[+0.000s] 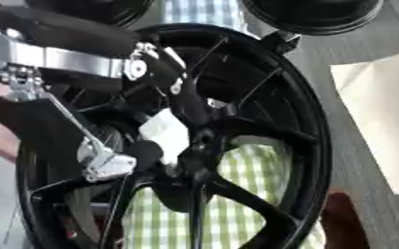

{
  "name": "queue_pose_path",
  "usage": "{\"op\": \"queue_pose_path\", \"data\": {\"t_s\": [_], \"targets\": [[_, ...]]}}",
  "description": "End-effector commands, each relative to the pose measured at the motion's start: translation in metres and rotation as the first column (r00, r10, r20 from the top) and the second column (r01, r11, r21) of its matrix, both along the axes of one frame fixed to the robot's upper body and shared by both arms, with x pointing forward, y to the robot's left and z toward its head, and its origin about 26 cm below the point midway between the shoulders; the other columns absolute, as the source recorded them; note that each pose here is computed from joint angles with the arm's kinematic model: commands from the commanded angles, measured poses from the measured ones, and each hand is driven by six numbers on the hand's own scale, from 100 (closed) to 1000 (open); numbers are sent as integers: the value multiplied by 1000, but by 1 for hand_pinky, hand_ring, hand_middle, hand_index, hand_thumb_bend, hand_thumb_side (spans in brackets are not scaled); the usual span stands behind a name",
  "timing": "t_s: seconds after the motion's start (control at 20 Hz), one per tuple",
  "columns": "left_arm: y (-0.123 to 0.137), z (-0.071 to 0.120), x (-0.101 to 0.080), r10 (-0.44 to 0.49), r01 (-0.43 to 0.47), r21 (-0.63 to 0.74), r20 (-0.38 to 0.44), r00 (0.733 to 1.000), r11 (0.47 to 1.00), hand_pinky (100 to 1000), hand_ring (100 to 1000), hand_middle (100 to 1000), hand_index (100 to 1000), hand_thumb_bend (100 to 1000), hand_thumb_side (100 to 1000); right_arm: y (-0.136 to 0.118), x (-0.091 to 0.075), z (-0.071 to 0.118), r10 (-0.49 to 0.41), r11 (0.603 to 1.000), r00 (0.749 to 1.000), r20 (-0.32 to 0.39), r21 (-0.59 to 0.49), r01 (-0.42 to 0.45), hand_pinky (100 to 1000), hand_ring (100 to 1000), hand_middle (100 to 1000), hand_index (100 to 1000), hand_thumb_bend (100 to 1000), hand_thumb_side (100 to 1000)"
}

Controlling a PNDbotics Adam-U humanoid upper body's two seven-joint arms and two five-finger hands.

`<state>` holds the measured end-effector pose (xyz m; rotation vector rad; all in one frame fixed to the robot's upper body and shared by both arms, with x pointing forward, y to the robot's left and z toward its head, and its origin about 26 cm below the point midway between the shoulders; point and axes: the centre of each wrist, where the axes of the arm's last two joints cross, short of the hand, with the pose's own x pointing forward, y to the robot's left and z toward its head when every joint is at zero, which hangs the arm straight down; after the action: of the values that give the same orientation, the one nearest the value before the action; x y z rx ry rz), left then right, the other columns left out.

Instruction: Pull the pin out of the wheel hub.

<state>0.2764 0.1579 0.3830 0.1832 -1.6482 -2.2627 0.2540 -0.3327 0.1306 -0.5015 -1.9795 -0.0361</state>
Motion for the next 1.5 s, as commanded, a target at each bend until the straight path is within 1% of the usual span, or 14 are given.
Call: {"op": "queue_pose_path", "data": {"t_s": [0.05,0.25,0.35,0.5,0.6,0.75,0.9,1.0,1.15,1.5], "targets": [[1,10,-6,-4,4,-7,52,999,1000,907,826,787,863,100,242,-1,-1,5,-3,1000,1000,11,-21,3,816,512,465,572,100,707],[-1,6,-5,11,-12,16,41,999,1000,907,825,789,866,100,242,-1,-1,5,-3,1000,1000,11,-21,3,816,512,465,572,100,708],[-2,5,-5,19,-21,35,37,999,999,914,835,803,874,100,265,-1,-1,5,-3,1000,1000,11,-21,3,816,512,465,571,100,708],[-3,2,-3,31,-33,56,39,999,998,922,848,816,887,100,273,0,-1,6,-1,1000,1000,12,-22,1,816,512,464,571,100,706],[-3,0,0,36,-39,65,46,998,997,927,860,827,895,100,302,0,0,6,0,1000,1000,12,-22,0,816,511,464,571,100,709],[-3,-2,6,42,-48,79,66,997,996,918,850,815,897,100,334,0,0,6,0,1000,1000,11,-22,0,816,511,464,571,100,709],[-3,-5,12,45,-52,89,82,996,995,918,854,817,894,100,308,0,0,6,-1,1000,1000,11,-21,1,816,511,464,571,100,709],[-3,-5,15,44,-53,93,95,995,994,927,872,824,889,130,284,0,0,6,-1,1000,1000,11,-20,1,816,511,464,571,100,709],[-3,-6,17,36,-47,100,109,993,994,931,901,826,883,146,280,0,0,6,-1,1000,1000,11,-18,1,816,510,463,570,100,709],[-3,-13,27,47,-60,123,107,993,991,904,872,828,885,169,266,1,0,5,-2,1000,1000,10,-16,2,816,510,463,571,100,709]]}}
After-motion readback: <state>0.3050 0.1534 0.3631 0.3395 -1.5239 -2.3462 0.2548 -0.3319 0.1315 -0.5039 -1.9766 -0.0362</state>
